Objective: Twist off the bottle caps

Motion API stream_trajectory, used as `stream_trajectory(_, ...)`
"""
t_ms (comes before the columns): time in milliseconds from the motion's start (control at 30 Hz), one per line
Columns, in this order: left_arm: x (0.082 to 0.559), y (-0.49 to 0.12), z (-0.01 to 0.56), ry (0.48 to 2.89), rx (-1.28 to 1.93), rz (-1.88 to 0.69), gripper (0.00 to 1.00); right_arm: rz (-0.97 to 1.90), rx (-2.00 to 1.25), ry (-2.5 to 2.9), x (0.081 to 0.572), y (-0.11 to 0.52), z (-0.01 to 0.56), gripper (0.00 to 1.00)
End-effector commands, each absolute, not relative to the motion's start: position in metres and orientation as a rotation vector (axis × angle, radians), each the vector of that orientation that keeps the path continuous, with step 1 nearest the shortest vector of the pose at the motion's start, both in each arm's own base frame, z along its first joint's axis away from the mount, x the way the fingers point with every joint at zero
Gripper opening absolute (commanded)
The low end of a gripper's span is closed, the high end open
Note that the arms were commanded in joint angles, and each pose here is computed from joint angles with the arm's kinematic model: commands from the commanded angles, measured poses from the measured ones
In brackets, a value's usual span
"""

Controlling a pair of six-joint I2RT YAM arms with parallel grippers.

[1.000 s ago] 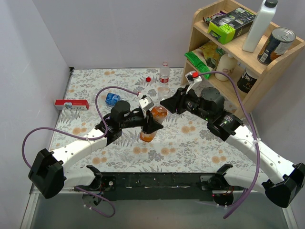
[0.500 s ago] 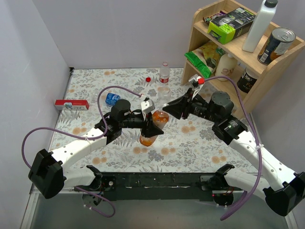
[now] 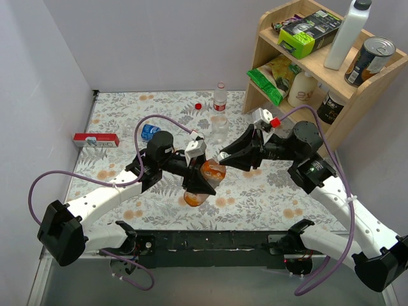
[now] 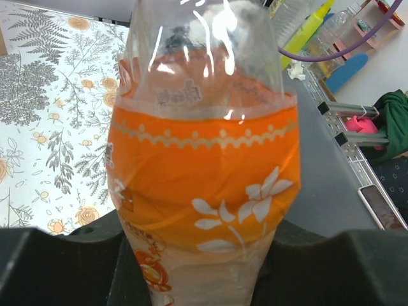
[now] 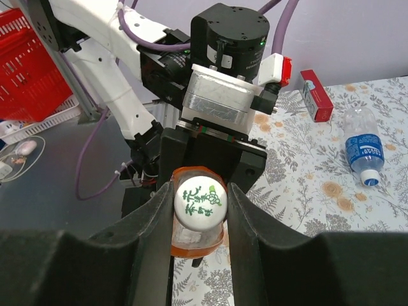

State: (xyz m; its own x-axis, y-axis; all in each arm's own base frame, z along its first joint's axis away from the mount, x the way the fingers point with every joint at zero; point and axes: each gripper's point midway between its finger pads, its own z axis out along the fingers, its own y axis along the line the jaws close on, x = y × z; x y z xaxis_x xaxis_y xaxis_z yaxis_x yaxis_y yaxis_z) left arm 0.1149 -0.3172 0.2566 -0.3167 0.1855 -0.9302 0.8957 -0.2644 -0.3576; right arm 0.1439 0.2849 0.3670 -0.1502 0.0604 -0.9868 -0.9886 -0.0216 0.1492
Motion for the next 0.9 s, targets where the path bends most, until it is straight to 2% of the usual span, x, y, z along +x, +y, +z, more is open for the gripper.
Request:
stream_trajectory(0, 0.115, -0.321, 0.283, 1.319, 1.365, -1.591, 0.31, 1.379, -1.182, 1.266, 0.135, 0.288, 0.353, 0.02)
stream_trajectory(67, 0.121, -0.323, 0.278, 1.344, 1.348, -1.560, 0.31, 1.348, -1.145, 1.288, 0.140, 0.287, 0.352, 0.06)
stream_trajectory(367, 0.152, -0.327, 0.262, 1.426, 1.239, -1.369, 0.31, 1.197, -1.015, 1.329, 0.155, 0.272, 0.358, 0.41)
stream_trajectory(500, 0.165, -0.326, 0.255, 1.463, 1.191, -1.294, 0.31, 1.149, -0.967, 1.364, 0.164, 0.269, 0.362, 0.68)
stream_trajectory(600, 0.177, -0.326, 0.251, 1.497, 1.144, -1.228, 0.32, 1.126, -0.905, 1.426, 0.170, 0.264, 0.357, 0.82)
stream_trajectory(867, 0.195, -0.324, 0.248, 1.546, 1.051, -1.096, 0.32, 1.074, -0.539, 1.585, 0.196, 0.243, 0.358, 0.86)
